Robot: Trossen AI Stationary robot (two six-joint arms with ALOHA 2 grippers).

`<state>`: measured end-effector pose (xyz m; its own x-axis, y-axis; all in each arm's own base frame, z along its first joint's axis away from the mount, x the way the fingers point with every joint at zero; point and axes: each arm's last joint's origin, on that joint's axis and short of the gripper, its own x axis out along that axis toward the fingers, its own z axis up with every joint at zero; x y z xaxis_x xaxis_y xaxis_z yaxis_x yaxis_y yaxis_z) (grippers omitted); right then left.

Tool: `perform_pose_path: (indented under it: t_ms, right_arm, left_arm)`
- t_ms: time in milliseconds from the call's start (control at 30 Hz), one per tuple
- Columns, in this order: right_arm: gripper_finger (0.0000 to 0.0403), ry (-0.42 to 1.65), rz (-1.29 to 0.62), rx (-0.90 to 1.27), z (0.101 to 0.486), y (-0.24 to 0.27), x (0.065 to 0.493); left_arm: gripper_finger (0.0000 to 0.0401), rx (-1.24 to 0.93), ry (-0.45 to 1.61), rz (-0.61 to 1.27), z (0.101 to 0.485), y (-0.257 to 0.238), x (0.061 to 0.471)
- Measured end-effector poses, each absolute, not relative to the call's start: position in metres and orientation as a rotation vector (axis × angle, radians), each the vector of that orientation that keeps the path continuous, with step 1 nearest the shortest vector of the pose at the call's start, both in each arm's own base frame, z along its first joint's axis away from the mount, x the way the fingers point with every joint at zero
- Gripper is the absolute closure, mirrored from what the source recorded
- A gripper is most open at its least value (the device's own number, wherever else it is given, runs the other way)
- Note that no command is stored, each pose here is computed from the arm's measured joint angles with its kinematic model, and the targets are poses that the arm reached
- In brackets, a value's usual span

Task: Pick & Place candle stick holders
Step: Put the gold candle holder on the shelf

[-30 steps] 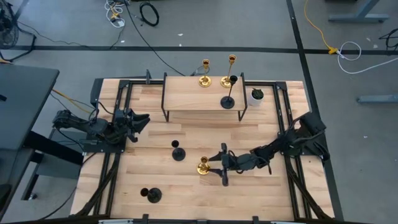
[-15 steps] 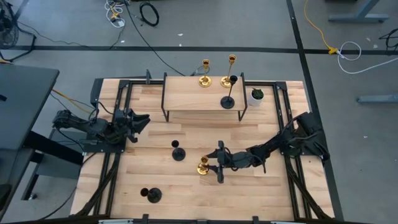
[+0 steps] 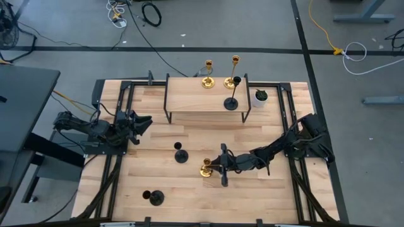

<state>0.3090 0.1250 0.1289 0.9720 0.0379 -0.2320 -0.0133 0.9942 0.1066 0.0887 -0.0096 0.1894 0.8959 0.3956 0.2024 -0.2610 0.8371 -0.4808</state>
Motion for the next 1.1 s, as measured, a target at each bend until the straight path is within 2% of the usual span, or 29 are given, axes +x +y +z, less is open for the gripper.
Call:
perform_pose_path:
  t_ms: [100, 233, 400, 767, 1000, 1100]
  right_arm:
    - [0.0394, 0.233, 0.054, 0.111, 0.130, 0.126, 0.309]
    - [0.0382, 0.233, 0.069, 0.134, 0.131, 0.127, 0.310]
    - [0.0397, 0.226, 0.071, 0.120, 0.135, 0.129, 0.315]
    - [0.0401, 0.245, 0.088, 0.126, 0.137, 0.130, 0.316]
    - [0.0401, 0.186, 0.104, 0.161, 0.170, 0.126, 0.310]
    - [0.0402, 0.170, 0.101, 0.165, 0.191, 0.122, 0.303]
  left_arm:
    - [0.0270, -0.462, -0.302, 0.353, 0.189, -0.010, 0.089]
    - [0.0270, -0.462, -0.302, 0.353, 0.189, -0.010, 0.089]
    - [0.0270, -0.462, -0.302, 0.353, 0.189, -0.010, 0.089]
    - [0.0270, -0.467, -0.304, 0.352, 0.190, -0.010, 0.089]
    - [0.0270, -0.500, -0.353, 0.350, 0.194, -0.009, 0.087]
    - [0.0270, -0.551, -0.385, 0.274, 0.199, -0.010, 0.086]
